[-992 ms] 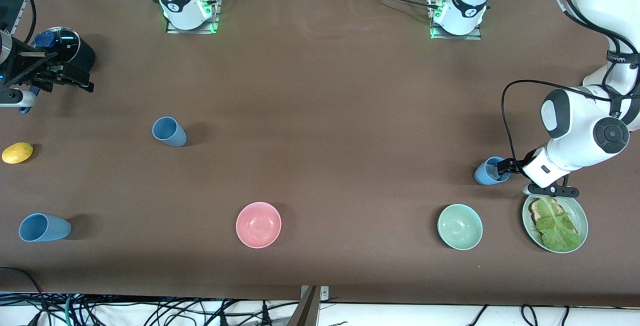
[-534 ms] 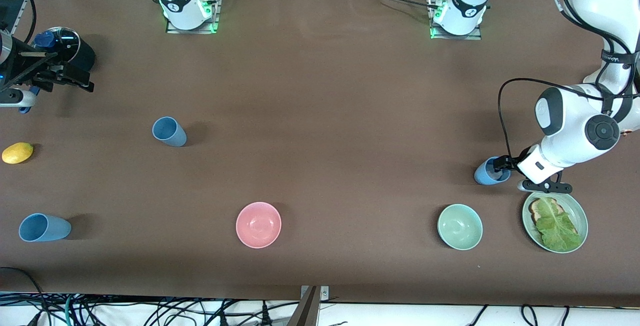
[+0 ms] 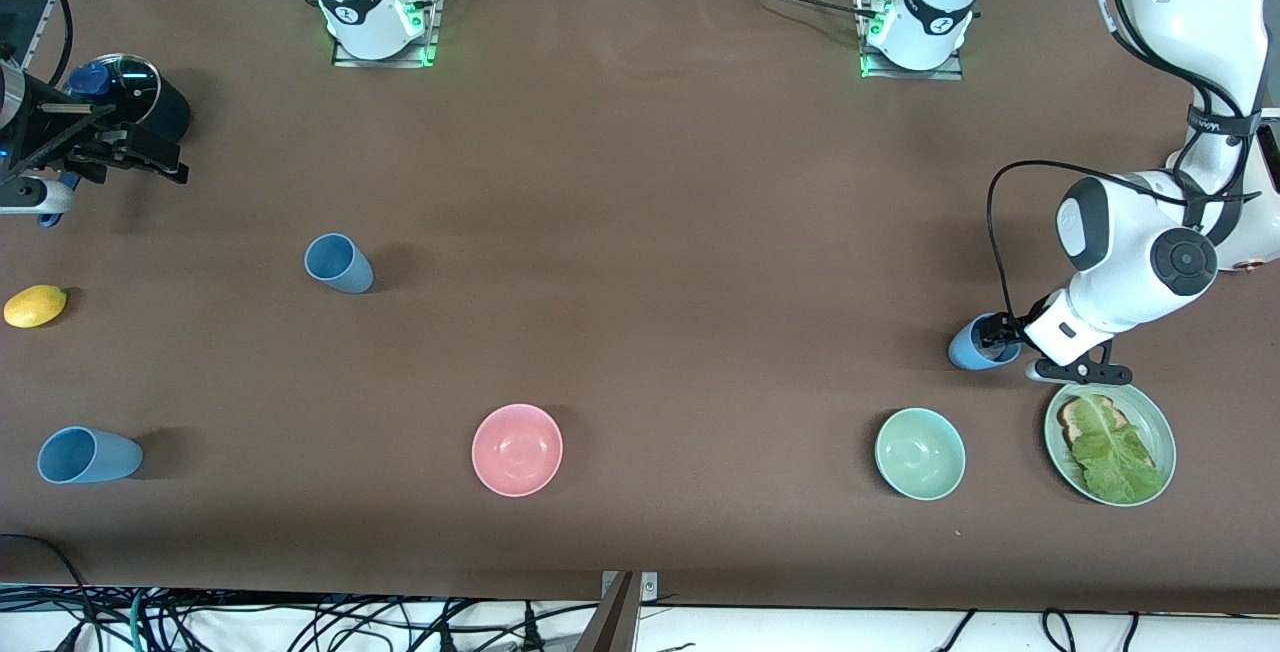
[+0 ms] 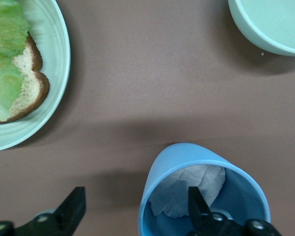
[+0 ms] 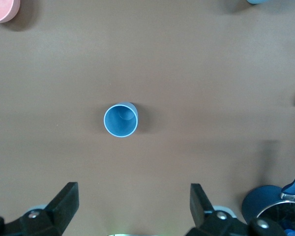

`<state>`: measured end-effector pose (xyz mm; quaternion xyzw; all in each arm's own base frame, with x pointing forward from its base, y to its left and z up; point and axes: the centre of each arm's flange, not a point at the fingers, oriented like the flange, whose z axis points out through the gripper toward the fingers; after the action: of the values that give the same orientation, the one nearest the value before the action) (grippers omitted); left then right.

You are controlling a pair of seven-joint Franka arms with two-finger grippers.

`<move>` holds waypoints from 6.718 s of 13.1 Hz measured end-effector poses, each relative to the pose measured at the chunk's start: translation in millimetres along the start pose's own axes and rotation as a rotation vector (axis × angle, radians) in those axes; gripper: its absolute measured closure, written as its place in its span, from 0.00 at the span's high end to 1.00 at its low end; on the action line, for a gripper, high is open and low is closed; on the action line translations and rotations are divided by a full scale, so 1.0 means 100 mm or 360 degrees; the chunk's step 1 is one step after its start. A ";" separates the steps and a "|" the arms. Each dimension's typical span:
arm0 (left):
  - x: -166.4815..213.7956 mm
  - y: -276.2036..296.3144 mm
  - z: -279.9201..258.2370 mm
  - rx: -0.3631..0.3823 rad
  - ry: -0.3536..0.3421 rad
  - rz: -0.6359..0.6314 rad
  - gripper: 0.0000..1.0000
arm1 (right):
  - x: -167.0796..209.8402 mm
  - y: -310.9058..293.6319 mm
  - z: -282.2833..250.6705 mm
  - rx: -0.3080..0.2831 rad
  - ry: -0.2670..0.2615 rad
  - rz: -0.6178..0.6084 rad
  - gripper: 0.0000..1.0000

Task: Stack blue cups with both arms
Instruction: 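Lower the left gripper and close it on the tissue cup's rim, then lift the tissue cup and carry it toward the table center, then set the tissue cup down with the left gripper while the right gripper grasps a cup, then carry the blue cup over the tissue cup while the left gripper withdraws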

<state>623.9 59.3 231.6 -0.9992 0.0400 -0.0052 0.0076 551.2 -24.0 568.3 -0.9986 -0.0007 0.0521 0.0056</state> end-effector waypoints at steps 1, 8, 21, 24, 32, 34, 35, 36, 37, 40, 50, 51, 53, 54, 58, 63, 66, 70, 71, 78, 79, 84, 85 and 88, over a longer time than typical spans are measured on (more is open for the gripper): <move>0.00 0.00 0.02 0.0000 -0.0002 0.0000 0.77 | 0.00 0.00 0.00 0.0000 0.0000 0.0000 1.00; 0.02 0.02 -0.02 -0.0027 0.0020 -0.0033 0.06 | 0.00 0.00 0.00 0.0000 -0.0001 0.0000 1.00; 0.32 1.13 -0.64 -0.0144 -0.0065 -0.0256 0.05 | 0.00 0.00 0.00 0.0000 -0.0001 0.0000 1.00; 0.28 1.72 -0.74 -0.0145 -0.0070 -0.0375 0.05 | 0.00 0.00 0.00 0.0000 -0.0002 0.0000 1.00; -0.07 3.39 -0.90 -0.0127 -0.0076 -0.0683 0.05 | 0.00 0.00 0.01 0.0000 -0.0002 0.0001 1.00; -0.20 3.78 -0.93 -0.0107 -0.0059 -0.0764 0.05 | 0.04 0.01 0.08 0.0001 -0.0024 0.0002 1.00; -0.26 3.98 -0.92 -0.0103 -0.0060 -0.0797 0.05 | 0.08 0.02 0.15 -0.0001 -0.0045 -0.0001 1.00; -0.33 4.17 -0.88 -0.0100 -0.0066 -0.0829 0.05 | 0.14 0.03 0.27 -0.0011 -0.0080 -0.0004 1.00; -0.39 4.35 -0.82 -0.0096 -0.0074 -0.0856 0.05 | 0.22 0.05 0.45 -0.0035 -0.0131 -0.0006 1.00; -0.54 4.84 -0.57 -0.0113 -0.0077 -0.0931 0.05 | 0.59 0.08 1.19 -0.0060 -0.0237 -0.0016 1.00; -0.67 5.36 -0.10 -0.0140 -0.0043 -0.1036 0.05 | 0.37 -0.28 2.81 -0.0072 -0.0018 -0.0148 1.00; -0.66 5.36 -0.10 -0.0142 -0.0041 -0.1040 0.08 | 0.28 -0.27 2.89 -0.0071 -0.0011 -0.0145 1.00; -0.65 5.36 -0.11 -0.0147 -0.0039 -0.1063 0.15 | 0.16 -0.21 2.93 -0.0072 -0.0013 -0.0130 1.00; -0.64 5.36 -0.13 -0.0150 -0.0036 -0.1089 0.26 | 0.13 -0.18 2.91 -0.0073 -0.0012 -0.0120 1.00; -0.60 5.37 -0.21 -0.0133 0.0033 -0.1127 0.67 | 0.07 -0.11 2.95 -0.0073 -0.0029 -0.0099 1.00; -0.59 5.34 -0.46 -0.0088 0.0025 -0.1140 1.00 | 0.04 -0.11 3.09 -0.0072 -0.0063 -0.0101 0.89; -0.63 5.30 -0.76 -0.0024 -0.0002 -0.1139 1.00 | 0.08 -0.13 3.16 -0.0072 -0.0037 -0.0103 0.50; -0.54 5.18 -1.47 0.0052 -0.0023 -0.1167 1.00 | 0.10 -0.17 3.18 -0.0069 -0.0021 -0.0110 0.08; -0.49 5.09 -1.60 0.0057 -0.0028 -0.1164 1.00 | 0.12 -0.22 3.16 -0.0070 -0.0012 -0.0123 0.07; 0.12 3.38 -2.36 0.0052 -0.0146 -0.0797 1.00 | 0.41 -1.19 2.36 -0.0123 -0.0078 -0.0021 0.06; 0.17 3.09 -2.48 0.0048 -0.0162 -0.0715 1.00 | 0.43 -1.50 2.15 -0.0141 -0.0088 0.0011 0.06; 0.30 1.95 -2.89 0.0021 -0.0221 -0.0357 1.00 | 0.37 -3.02 1.58 -0.0110 -0.0063 0.0145 0.06; 0.32 1.73 -2.93 0.0012 -0.0224 -0.0299 1.00 | 0.36 -3.27 1.58 -0.0093 -0.0055 0.0161 0.06; 0.29 0.99 -3.07 -0.0019 -0.0219 -0.0140 1.00 | 0.34 -4.01 1.62 -0.0048 -0.0012 0.0190 0.06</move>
<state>641.6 -46.3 537.7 -0.9980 -0.0044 0.0634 0.0041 568.2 378.7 408.5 -0.9967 0.0581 0.0560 -0.0127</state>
